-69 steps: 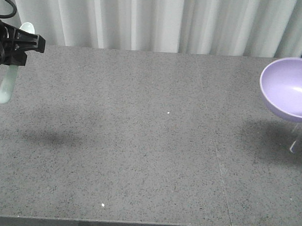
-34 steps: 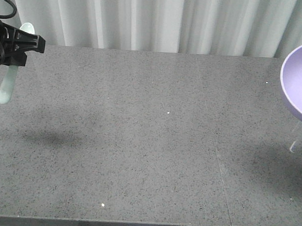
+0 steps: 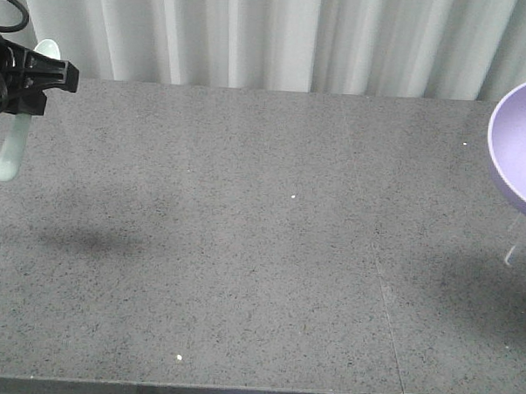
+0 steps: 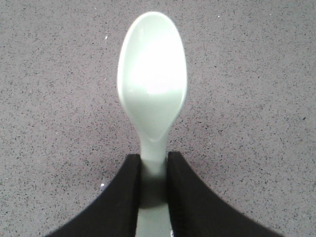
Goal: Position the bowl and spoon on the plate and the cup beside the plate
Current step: 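Drive the base, holding spoon and bowl, to the counter with the plate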
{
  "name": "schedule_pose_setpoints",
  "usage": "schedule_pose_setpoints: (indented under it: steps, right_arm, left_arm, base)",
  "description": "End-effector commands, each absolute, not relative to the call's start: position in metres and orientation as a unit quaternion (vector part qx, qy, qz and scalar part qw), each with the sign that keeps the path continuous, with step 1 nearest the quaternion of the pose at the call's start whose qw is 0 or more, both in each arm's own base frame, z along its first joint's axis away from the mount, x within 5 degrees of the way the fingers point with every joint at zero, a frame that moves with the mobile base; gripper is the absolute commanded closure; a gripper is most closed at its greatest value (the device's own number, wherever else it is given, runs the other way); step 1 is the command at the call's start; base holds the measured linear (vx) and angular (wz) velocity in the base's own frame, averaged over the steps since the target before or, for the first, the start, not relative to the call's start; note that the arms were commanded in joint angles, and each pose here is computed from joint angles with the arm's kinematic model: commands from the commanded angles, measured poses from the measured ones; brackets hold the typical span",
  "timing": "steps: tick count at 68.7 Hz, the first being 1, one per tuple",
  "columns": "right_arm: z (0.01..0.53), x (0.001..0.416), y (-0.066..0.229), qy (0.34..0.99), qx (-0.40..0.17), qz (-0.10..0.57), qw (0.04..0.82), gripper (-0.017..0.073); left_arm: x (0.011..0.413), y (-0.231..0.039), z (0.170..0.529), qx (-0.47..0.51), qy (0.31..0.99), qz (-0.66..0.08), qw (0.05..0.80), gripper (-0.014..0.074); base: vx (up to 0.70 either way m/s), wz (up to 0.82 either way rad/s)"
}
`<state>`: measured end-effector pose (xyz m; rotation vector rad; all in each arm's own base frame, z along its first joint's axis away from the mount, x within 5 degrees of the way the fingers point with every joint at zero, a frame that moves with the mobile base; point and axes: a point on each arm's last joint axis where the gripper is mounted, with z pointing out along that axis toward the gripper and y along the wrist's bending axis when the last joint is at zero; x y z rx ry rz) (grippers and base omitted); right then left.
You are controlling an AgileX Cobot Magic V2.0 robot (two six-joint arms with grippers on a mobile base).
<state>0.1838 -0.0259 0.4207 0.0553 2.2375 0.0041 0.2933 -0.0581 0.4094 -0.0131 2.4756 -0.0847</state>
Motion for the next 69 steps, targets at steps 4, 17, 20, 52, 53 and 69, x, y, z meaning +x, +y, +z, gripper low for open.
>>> schedule_pose_setpoints:
  steps: [4, 17, 20, 52, 53, 69]
  right_arm:
    - [0.437, 0.1816, -0.0254, 0.876, 0.019, -0.007, 0.482, 0.0566]
    - [0.437, 0.1816, -0.0254, 0.876, 0.019, -0.007, 0.482, 0.0566]
    - [0.437, 0.1816, -0.0254, 0.876, 0.019, -0.007, 0.482, 0.0566]
    - [0.437, 0.1816, -0.0254, 0.876, 0.019, -0.007, 0.482, 0.0566]
    - [0.437, 0.1816, -0.0254, 0.876, 0.019, -0.007, 0.482, 0.0566]
    - [0.437, 0.1816, -0.0254, 0.876, 0.019, -0.007, 0.482, 0.0566]
  left_arm:
    - [0.2858, -0.0573, 0.4302, -0.008, 0.926, -0.045, 0.376, 0.06]
    - [0.2858, -0.0573, 0.4302, -0.008, 0.926, -0.045, 0.376, 0.06]
    - [0.2858, -0.0573, 0.4302, -0.008, 0.926, -0.045, 0.376, 0.06]
    - [0.2858, -0.0573, 0.4302, -0.008, 0.926, -0.045, 0.376, 0.06]
    - [0.2858, -0.0573, 0.4302, -0.008, 0.926, -0.045, 0.376, 0.06]
    - [0.2858, -0.0573, 0.4302, -0.008, 0.926, -0.045, 0.376, 0.06]
  base:
    - [0.0, 0.0]
    - [0.0, 0.0]
    - [0.0, 0.0]
    - [0.0, -0.01]
    - [-0.01, -0.05]
    - [-0.03, -0.1]
